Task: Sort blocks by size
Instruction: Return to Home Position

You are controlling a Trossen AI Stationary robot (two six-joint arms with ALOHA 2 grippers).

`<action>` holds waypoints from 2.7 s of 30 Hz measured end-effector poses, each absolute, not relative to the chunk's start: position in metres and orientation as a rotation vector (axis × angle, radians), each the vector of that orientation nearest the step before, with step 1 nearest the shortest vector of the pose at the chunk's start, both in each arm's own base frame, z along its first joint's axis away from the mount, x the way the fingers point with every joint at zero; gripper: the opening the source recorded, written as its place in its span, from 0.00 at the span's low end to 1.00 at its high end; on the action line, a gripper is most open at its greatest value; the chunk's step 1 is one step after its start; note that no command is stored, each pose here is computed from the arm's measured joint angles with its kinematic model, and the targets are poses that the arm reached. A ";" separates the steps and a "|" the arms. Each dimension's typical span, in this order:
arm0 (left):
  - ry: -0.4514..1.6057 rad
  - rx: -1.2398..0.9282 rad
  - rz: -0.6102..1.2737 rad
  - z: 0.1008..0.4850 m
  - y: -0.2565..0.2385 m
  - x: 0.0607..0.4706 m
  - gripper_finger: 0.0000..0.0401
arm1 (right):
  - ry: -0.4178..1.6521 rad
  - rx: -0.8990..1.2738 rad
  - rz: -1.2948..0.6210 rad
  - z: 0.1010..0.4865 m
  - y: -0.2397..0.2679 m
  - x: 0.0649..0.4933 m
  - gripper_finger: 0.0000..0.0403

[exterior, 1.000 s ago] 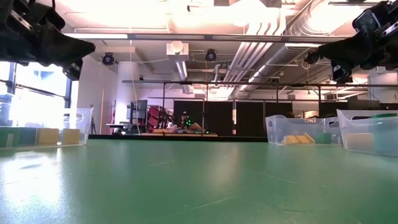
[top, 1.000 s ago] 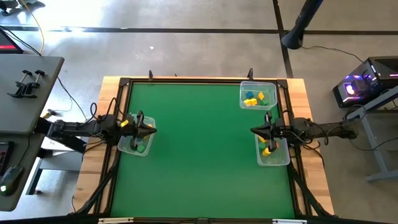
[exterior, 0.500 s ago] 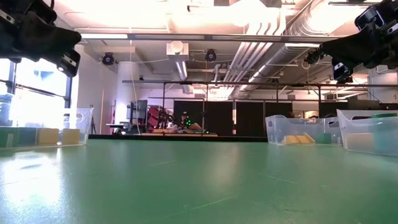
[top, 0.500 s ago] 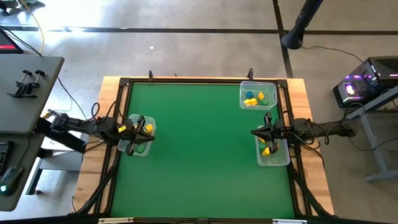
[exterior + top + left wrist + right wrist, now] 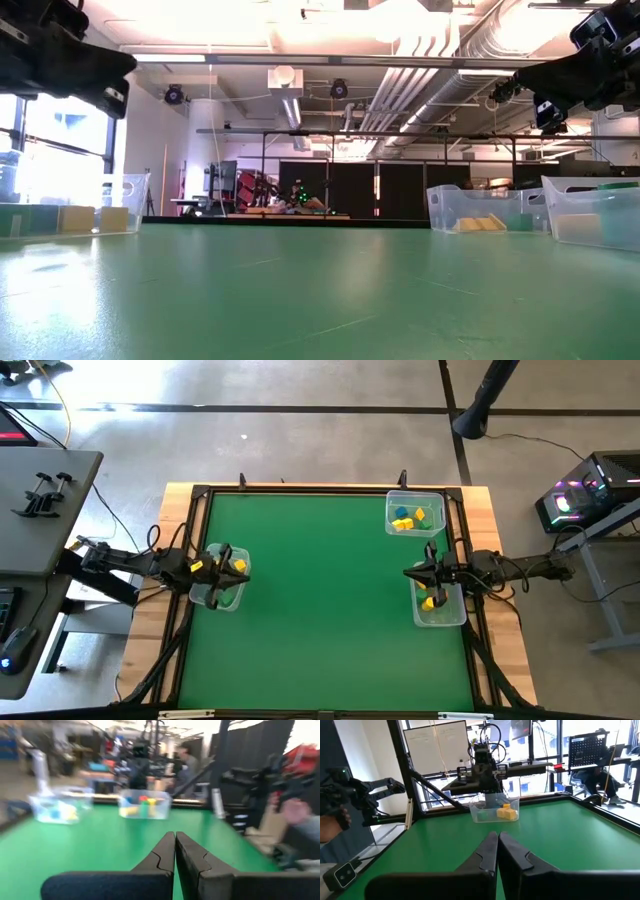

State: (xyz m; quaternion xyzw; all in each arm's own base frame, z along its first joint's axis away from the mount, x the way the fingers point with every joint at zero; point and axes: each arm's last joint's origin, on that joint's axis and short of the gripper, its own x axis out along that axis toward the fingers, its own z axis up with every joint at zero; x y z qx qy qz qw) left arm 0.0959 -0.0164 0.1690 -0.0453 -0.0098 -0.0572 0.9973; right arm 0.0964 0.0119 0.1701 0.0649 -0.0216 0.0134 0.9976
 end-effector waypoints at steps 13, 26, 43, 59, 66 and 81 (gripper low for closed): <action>-0.091 0.045 0.117 0.176 -0.009 0.096 0.00 | -0.045 0.101 0.019 0.170 0.012 0.096 0.01; -0.025 -0.112 0.208 0.170 0.008 0.104 0.00 | -0.033 0.093 0.059 0.169 0.011 0.097 0.01; -0.060 -0.026 -0.064 0.173 0.003 0.098 0.00 | -0.162 0.029 0.174 0.181 0.014 0.095 0.01; -0.030 0.008 -0.044 0.171 0.004 0.096 0.00 | -0.097 0.104 0.089 0.176 0.012 0.096 0.01; -0.011 0.006 -0.044 0.169 0.004 0.098 0.00 | -0.001 0.135 0.062 0.167 0.011 0.098 0.01; -0.006 0.031 -0.038 0.169 0.004 0.098 0.00 | 0.047 0.110 0.081 0.163 0.012 0.101 0.01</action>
